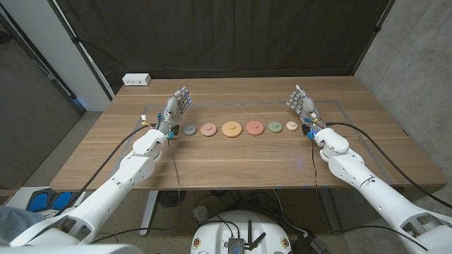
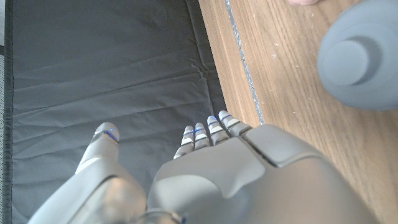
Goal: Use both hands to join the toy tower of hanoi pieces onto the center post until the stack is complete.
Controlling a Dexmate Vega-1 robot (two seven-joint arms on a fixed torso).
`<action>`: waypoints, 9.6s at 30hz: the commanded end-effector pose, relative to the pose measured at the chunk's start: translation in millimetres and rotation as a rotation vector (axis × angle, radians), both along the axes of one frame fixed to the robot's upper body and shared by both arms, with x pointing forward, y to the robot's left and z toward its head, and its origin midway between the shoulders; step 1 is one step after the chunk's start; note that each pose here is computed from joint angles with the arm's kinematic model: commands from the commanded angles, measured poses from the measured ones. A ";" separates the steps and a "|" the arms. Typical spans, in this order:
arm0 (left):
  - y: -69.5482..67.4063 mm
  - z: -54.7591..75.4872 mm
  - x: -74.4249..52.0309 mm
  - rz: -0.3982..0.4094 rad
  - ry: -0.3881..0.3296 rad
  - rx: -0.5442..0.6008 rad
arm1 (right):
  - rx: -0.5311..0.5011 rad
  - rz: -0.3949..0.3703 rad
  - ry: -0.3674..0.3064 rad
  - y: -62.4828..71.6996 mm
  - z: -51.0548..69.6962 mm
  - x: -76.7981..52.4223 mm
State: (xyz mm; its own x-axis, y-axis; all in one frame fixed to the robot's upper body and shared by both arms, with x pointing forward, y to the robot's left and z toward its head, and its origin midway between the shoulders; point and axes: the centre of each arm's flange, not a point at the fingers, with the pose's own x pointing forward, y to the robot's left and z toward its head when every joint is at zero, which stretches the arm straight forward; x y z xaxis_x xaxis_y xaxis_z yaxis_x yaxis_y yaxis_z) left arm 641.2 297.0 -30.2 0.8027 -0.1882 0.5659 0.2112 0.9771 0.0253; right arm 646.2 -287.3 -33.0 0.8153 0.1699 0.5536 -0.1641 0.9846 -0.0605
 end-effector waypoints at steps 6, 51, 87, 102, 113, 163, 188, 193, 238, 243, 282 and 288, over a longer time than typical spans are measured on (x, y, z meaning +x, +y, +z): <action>-0.8 -0.4 -6.0 0.039 0.003 -0.005 | 0.018 -0.045 -0.036 -4.6 4.3 -6.4; -2.1 -6.8 2.0 0.092 0.021 -0.016 | 0.029 -0.084 -0.018 6.9 -1.0 2.5; 4.5 -11.2 -1.3 0.170 -0.014 -0.040 | 0.029 -0.149 -0.013 21.1 0.8 9.8; 5.6 -14.4 -6.3 0.197 -0.013 -0.025 | 0.027 -0.234 0.004 21.7 0.0 2.6; 4.7 -13.8 -7.6 0.202 -0.010 -0.008 | 0.019 -0.231 0.005 20.3 -1.5 5.2; 5.0 7.7 -38.5 0.685 -0.039 0.438 | -0.332 -0.496 -0.016 27.3 16.5 -21.9; -0.2 12.7 -47.9 0.867 -0.107 0.586 | -0.537 -0.649 -0.110 41.9 26.8 -37.4; -1.0 10.6 -48.9 0.894 -0.119 0.616 | -0.553 -0.643 -0.117 45.5 26.3 -38.3; -17.6 27.5 -56.5 1.032 -0.198 0.939 | -0.905 -0.816 -0.204 77.1 36.3 -59.0; -19.4 32.3 -59.5 1.027 -0.182 0.964 | -0.922 -0.798 -0.165 74.6 40.6 -58.7; -20.1 55.7 -67.3 0.987 0.098 1.229 | -1.160 -0.768 0.079 71.7 62.4 -60.6; -22.5 58.2 -66.9 0.974 0.112 1.255 | -1.164 -0.793 0.141 70.6 64.8 -60.2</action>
